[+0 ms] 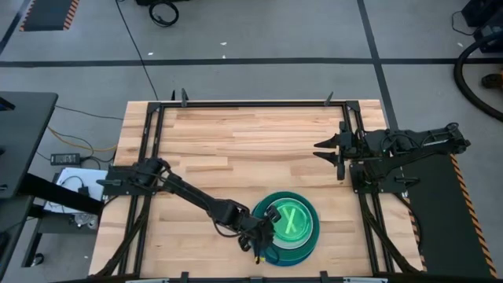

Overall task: Stack plastic plates
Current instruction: Stack the light green plate on top of the light green plate, then return to Home Position

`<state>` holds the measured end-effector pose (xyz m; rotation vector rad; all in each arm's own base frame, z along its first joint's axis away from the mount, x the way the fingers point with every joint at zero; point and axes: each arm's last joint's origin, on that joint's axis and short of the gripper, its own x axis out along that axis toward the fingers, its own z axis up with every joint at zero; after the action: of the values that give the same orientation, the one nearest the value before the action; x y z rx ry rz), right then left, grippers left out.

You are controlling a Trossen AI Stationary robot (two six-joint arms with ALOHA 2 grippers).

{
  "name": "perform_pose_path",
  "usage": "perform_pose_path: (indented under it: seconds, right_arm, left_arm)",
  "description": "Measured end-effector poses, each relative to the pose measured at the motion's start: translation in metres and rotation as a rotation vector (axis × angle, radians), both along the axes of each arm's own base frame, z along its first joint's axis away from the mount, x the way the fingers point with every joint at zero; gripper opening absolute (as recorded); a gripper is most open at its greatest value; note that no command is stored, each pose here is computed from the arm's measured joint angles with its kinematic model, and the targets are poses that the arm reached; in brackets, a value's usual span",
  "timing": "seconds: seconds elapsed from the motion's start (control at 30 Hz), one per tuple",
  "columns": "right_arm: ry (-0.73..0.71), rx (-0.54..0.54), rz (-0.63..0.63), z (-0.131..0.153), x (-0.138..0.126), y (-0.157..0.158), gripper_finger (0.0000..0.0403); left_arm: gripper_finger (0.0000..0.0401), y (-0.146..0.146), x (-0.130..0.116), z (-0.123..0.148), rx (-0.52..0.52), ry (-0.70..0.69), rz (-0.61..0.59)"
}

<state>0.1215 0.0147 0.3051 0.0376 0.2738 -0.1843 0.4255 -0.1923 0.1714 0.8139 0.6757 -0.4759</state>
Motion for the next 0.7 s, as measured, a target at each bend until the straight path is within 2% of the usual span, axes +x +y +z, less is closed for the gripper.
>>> perform_pose_path:
  seconds: [0.2, 0.27, 0.33, 0.43, 0.53, 0.7]
  right_arm:
    - [0.0, 0.002, 0.0, 0.0, 0.0, 0.0, 0.0132]
    - [0.0, 0.003, 0.0, 0.0, 0.0, 0.0, 0.0132]
    - [0.0, 0.003, 0.001, 0.0, 0.0, 0.0, 0.0132]
    - [0.001, 0.001, 0.003, 0.0, 0.0, 0.0, 0.0132]
    - [0.007, -0.018, 0.009, -0.001, 0.0, 0.0, 0.0132]
    - [-0.005, -0.041, 0.025, -0.012, -0.008, -0.001, 0.0132]
  left_arm:
    - [0.0166, -0.002, -0.002, 0.006, -0.095, 0.006, 0.088]
    - [0.0182, -0.001, -0.003, 0.015, -0.131, -0.01, 0.123]
    - [0.0189, 0.002, -0.005, 0.027, -0.185, -0.031, 0.206]
    - [0.0187, 0.014, -0.012, 0.043, -0.254, -0.013, 0.384]
    - [0.0171, 0.032, -0.019, 0.052, -0.275, 0.053, 0.512]
    - [0.0133, 0.048, -0.027, 0.058, -0.241, 0.121, 0.57]
